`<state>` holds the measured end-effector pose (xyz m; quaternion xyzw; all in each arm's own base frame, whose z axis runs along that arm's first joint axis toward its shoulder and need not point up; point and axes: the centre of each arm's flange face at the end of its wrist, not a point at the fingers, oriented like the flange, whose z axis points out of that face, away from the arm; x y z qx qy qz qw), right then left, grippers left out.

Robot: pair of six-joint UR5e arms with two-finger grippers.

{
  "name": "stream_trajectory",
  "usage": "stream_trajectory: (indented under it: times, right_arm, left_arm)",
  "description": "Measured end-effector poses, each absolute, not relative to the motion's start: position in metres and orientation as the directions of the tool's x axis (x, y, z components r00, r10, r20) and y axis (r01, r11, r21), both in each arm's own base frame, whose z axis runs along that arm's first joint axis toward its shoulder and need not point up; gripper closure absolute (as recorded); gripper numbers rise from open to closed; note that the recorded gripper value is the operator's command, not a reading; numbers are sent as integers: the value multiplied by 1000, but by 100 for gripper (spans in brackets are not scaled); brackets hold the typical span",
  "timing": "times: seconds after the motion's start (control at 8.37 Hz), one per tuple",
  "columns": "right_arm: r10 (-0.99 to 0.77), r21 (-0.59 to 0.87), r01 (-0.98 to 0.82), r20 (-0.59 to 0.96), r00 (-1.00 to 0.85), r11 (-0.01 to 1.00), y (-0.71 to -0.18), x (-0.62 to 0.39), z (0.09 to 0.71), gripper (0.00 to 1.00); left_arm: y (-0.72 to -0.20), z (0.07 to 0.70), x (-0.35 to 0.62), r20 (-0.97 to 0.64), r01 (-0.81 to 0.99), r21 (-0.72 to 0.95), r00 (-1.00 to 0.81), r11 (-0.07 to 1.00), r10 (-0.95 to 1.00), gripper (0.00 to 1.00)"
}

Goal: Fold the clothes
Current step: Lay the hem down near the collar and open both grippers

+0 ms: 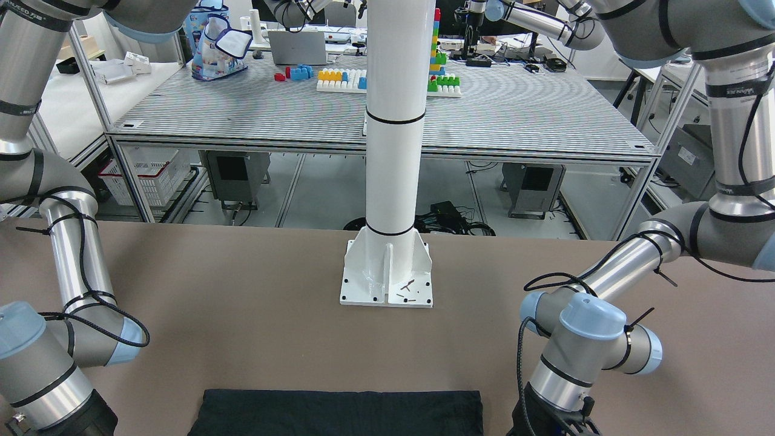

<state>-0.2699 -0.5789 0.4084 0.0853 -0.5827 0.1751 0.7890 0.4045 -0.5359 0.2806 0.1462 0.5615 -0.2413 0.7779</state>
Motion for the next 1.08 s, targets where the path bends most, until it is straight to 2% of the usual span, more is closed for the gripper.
stream_trajectory:
  times: [0.6, 0.72, 0.84, 0.96, 1.08]
  right_arm:
    - [193, -80, -391, 946, 261, 917, -600, -283, 370, 100]
    - [197, -80, -396, 944, 265, 915, -602, -283, 371, 95]
    - [198, -78, -399, 942, 269, 914, -603, -284, 372, 42]
    - [199, -78, -400, 942, 271, 913, -603, -284, 373, 6]
    - [200, -78, -401, 942, 271, 913, -604, -284, 373, 6]
  left_arm:
    - [-561, 252, 430, -946, 543, -53, 241, 838, -216, 100]
    - [-562, 252, 431, -946, 543, -52, 243, 838, -215, 100]
    - [-563, 253, 431, -945, 543, -49, 245, 838, -214, 39]
    - [-564, 254, 431, -945, 543, -46, 248, 838, -213, 0]
    - [-565, 254, 431, -945, 547, -43, 250, 836, -211, 0]
